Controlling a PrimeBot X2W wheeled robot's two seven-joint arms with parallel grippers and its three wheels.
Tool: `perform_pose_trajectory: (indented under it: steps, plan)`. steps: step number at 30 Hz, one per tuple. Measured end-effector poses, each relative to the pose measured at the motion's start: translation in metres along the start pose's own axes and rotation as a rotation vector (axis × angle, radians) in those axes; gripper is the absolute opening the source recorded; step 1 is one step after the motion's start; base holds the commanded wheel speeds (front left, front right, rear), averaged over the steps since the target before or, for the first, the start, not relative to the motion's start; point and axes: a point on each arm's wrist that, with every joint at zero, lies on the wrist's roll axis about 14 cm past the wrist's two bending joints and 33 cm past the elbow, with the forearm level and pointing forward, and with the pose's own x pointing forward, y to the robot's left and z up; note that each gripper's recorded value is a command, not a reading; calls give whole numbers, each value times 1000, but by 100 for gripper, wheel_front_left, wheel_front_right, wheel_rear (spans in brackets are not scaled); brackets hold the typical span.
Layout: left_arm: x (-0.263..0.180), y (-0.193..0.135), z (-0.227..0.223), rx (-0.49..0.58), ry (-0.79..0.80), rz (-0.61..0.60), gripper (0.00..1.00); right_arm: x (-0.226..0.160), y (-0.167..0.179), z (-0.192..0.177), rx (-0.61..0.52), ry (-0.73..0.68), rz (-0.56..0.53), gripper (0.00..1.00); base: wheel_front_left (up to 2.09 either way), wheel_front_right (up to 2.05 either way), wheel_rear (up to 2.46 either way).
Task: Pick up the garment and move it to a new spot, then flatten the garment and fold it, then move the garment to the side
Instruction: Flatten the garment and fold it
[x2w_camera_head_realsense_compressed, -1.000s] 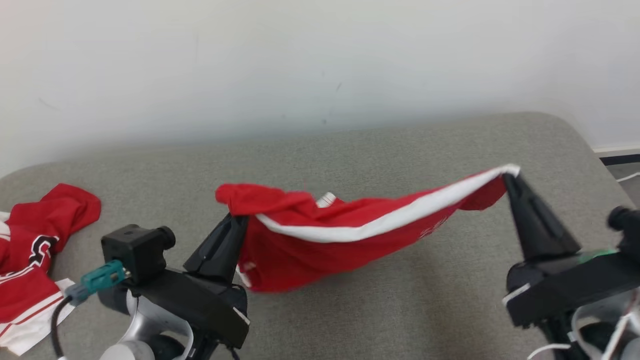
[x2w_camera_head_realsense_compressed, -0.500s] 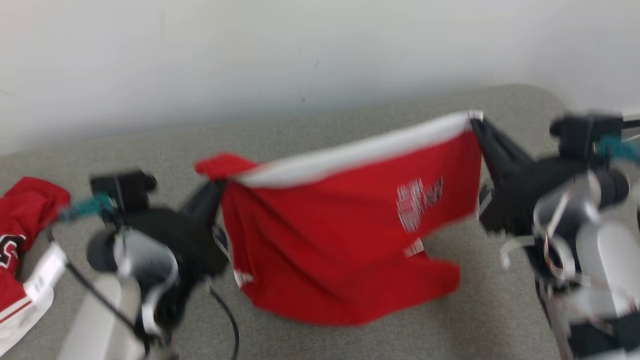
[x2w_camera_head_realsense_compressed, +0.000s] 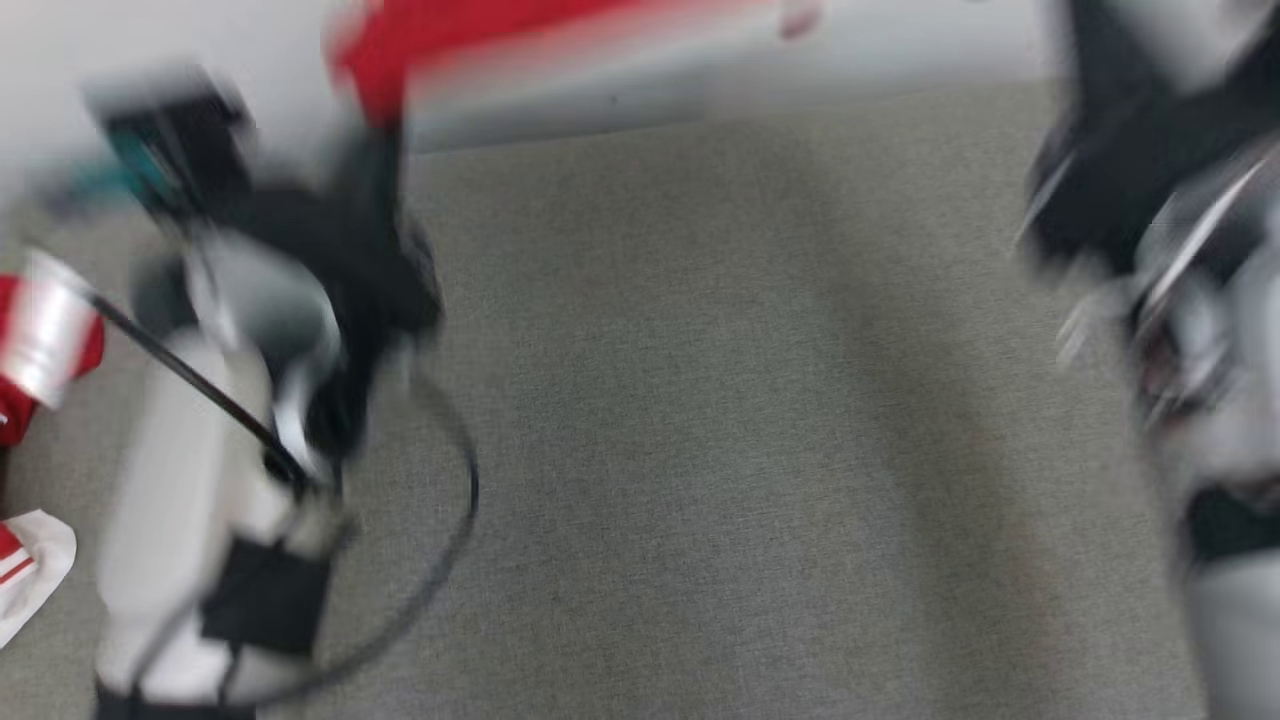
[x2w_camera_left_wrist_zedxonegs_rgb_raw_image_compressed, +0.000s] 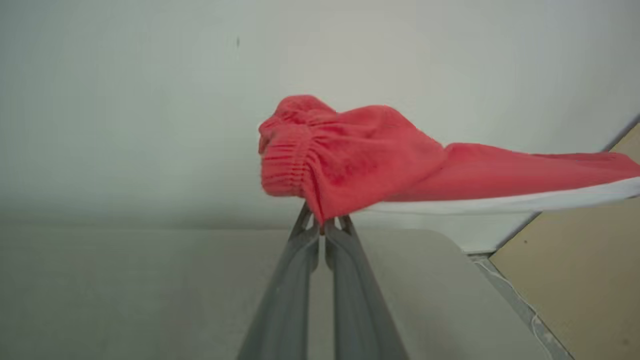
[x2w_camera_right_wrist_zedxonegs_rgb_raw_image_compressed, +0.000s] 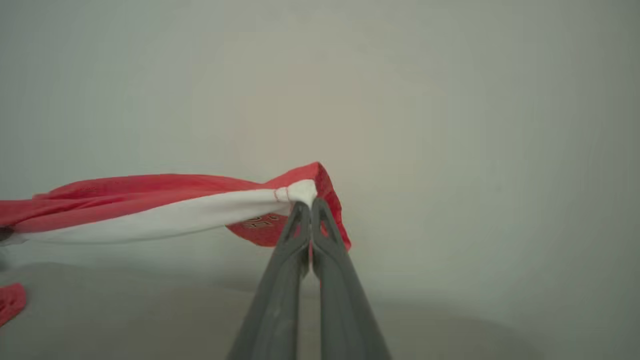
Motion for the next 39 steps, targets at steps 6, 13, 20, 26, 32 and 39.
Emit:
perform_pose_trajectory:
  steps: [6,13,20,26,32,39]
  plan:
    - [-77,64,-189,-52,543,174,0,-82,26,-182,105,520,17,0,0,0,0]
    - [-95,79,-242,-119,717,233,0,-123,32,-231,145,691,-2,0,0,0,0]
    - [-89,61,-250,-96,772,166,5,-143,-2,-232,114,721,-86,0,0,0,0]
    - [-104,55,-247,-54,795,142,0,-156,-2,-230,121,724,-103,0,0,0,0]
    - [-131,49,-248,-38,807,116,0,-187,6,-234,141,754,-105,0,0,0,0]
    - [-164,52,-248,-29,816,120,0,-219,21,-235,161,780,-85,0,0,0,0]
